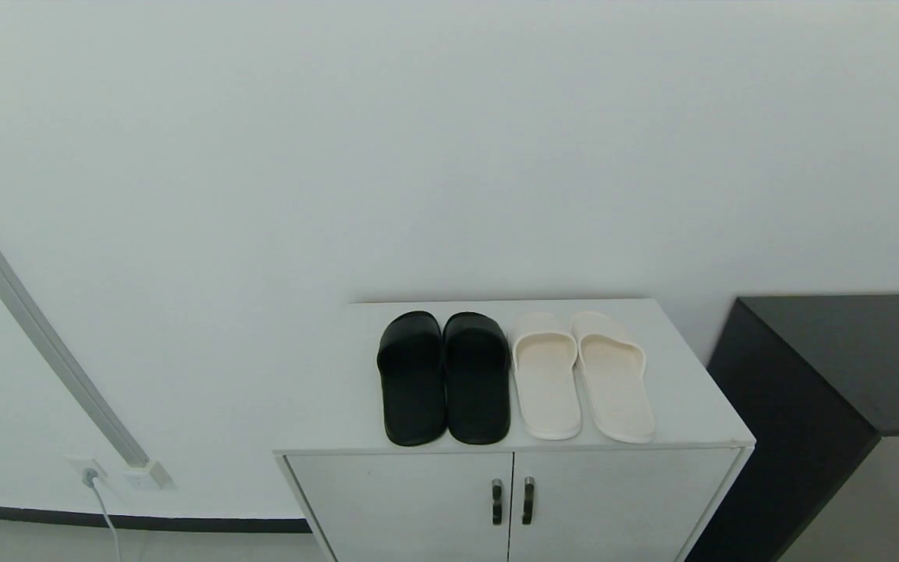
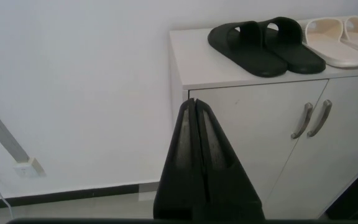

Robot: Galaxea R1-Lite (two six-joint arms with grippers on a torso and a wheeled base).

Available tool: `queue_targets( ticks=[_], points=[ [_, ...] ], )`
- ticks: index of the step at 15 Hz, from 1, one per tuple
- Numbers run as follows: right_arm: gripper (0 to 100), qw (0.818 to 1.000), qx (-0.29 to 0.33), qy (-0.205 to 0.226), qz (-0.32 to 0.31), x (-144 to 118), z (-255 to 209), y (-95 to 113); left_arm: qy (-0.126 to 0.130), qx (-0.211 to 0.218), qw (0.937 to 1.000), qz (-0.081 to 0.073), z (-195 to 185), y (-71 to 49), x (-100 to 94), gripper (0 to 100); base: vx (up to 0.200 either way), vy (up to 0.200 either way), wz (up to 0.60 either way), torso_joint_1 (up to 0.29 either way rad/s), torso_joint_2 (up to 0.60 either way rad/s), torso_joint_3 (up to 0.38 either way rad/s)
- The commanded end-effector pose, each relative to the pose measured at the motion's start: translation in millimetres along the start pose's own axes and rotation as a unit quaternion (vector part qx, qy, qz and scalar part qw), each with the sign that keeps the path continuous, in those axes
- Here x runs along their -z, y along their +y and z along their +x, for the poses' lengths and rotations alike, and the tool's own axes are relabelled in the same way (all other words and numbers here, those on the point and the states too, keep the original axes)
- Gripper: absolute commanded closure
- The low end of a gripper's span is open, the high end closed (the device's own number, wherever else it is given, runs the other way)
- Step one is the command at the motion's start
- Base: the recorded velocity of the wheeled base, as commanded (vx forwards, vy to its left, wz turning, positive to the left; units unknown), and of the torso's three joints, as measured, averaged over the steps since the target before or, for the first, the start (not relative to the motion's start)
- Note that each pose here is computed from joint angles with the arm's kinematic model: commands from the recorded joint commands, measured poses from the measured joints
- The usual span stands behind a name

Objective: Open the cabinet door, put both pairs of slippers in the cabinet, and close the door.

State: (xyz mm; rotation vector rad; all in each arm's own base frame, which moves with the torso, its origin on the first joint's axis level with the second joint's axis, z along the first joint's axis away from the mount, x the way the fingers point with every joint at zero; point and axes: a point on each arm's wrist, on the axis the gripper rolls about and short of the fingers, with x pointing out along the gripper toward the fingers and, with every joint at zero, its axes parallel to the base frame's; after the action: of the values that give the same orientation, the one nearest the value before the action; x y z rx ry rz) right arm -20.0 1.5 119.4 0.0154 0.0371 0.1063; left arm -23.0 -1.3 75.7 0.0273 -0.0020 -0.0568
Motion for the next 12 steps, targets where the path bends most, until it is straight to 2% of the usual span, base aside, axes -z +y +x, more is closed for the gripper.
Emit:
queue_targets(
  ticks=[1, 3, 4, 6, 7, 8, 10, 12],
  points=[
    [0, 0.987, -0.069, 0.144, 0.004, -9.7, 51.6, -0.9, 0.001, 0.0, 1.0, 0.0, 0.1, 0.0, -0.1, 100, 0.0, 0.0, 0.0, 0.0, 0.0, 0.0],
    [0, 0.985, -0.092, 0.147, 0.0, -25.9, 92.6, 1.0, 0.001, 0.0, 1.0, 0.0, 0.1, 0.0, -0.1, 100, 0.0, 0.0, 0.0, 0.0, 0.0, 0.0],
    [0, 0.983, -0.105, 0.147, 0.007, -35.4, 122.6, 9.1, 0.001, 0.001, 1.0, 0.0, 0.2, 0.0, 0.4, 100, 0.0, 0.0, 0.0, 0.0, 0.0, 0.0],
    [0, 0.981, -0.114, 0.153, 0.028, -48.1, 150.3, 42.8, 0.001, 0.0, 1.0, 0.0, 0.2, 0.0, 0.4, 100, 0.0, 0.0, 0.0, 0.0, 0.0, 0.0],
    [0, 0.981, -0.115, 0.156, 0.032, -50.8, 155.3, 53.1, 0.001, 0.0, 1.0, 0.0, 0.2, 0.0, 0.4, 100, 0.0, 0.0, 0.0, 0.0, 0.0, 0.0],
    [0, 0.981, -0.106, 0.156, 0.037, -59.4, 172.0, 74.1, 0.001, 0.0, 1.0, 0.0, 0.2, 0.0, 0.4, 100, 0.0, 0.0, 0.0, 0.0, 0.0, 0.0],
    [0, 0.981, -0.112, 0.153, 0.036, -69.9, 195.9, 96.8, 0.001, 0.0, 1.0, -0.001, 0.2, 0.0, 0.4, 100, 0.0, 0.0, 0.0, 0.0, 0.0, 0.0],
    [0, 0.983, -0.088, 0.159, 0.04, -69.9, 220.1, 121.0, 0.001, 0.0, 1.0, -0.001, 0.2, 0.0, 0.4, 100, 0.0, 0.0, 0.0, 0.0, 0.0, 0.0]
  ],
)
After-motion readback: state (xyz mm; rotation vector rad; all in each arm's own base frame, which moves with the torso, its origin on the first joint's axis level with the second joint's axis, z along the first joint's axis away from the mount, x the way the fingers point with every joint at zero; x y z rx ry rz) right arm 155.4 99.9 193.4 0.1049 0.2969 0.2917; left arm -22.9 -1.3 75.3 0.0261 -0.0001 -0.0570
